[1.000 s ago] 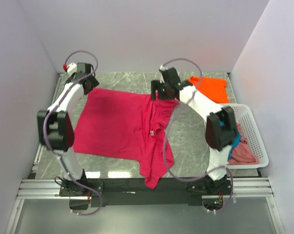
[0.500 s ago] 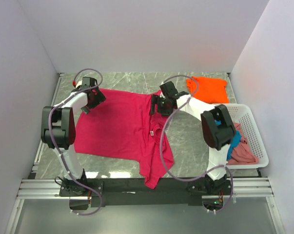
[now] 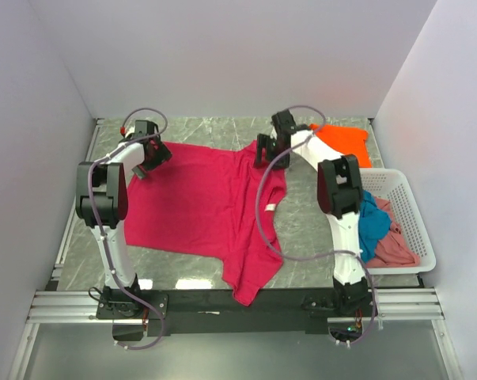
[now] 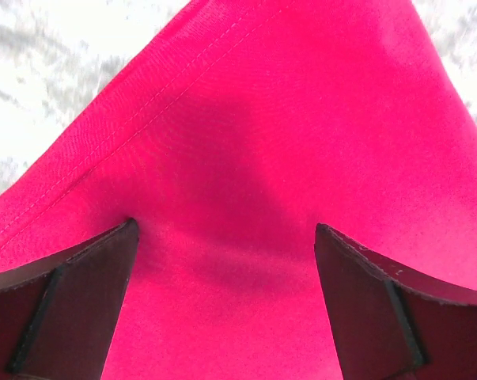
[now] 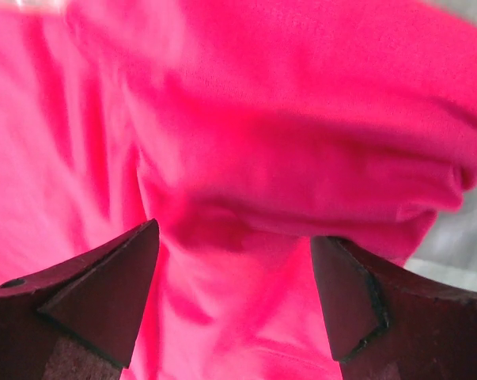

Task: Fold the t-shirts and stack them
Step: Flatten the tshirt out

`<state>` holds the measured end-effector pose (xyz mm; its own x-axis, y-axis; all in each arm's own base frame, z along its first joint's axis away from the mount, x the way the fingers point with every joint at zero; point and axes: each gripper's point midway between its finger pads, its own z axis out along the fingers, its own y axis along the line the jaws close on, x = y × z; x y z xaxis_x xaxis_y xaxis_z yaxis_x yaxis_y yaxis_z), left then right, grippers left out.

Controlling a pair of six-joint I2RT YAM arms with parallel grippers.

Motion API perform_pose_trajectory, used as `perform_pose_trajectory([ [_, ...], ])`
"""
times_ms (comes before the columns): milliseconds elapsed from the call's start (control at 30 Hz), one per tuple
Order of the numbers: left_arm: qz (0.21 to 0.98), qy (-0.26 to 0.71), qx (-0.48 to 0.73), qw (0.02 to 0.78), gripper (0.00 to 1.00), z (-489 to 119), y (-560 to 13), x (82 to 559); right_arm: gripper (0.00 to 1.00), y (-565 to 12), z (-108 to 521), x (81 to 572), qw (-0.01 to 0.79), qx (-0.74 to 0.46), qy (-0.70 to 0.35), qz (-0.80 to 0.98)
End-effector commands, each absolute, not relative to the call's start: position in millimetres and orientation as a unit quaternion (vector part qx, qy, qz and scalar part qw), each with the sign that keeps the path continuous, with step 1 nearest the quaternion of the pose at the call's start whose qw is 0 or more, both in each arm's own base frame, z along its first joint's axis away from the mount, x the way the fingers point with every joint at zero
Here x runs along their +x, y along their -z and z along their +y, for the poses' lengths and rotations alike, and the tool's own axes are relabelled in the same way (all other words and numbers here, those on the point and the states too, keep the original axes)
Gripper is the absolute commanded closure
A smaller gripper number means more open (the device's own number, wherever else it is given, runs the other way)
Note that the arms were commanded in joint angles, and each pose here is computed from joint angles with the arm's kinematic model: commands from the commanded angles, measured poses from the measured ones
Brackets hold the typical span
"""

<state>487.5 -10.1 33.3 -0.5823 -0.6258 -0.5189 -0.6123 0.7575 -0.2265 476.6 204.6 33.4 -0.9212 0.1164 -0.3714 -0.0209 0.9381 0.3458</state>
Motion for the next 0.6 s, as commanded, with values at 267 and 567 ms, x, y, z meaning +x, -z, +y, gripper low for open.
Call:
perform_pose_trajectory([
  [267,0.896,0.009,-0.347,0.275,0.01,-4,-17,508,0.16,-40,162,572,0.248,-0.001,-0.180,0.952],
  [567,0.893,0.046,-0.334,0.299,0.01,-14,-34,546,0.14,-115,157,637,0.394,-0.009,-0.247,0.885],
])
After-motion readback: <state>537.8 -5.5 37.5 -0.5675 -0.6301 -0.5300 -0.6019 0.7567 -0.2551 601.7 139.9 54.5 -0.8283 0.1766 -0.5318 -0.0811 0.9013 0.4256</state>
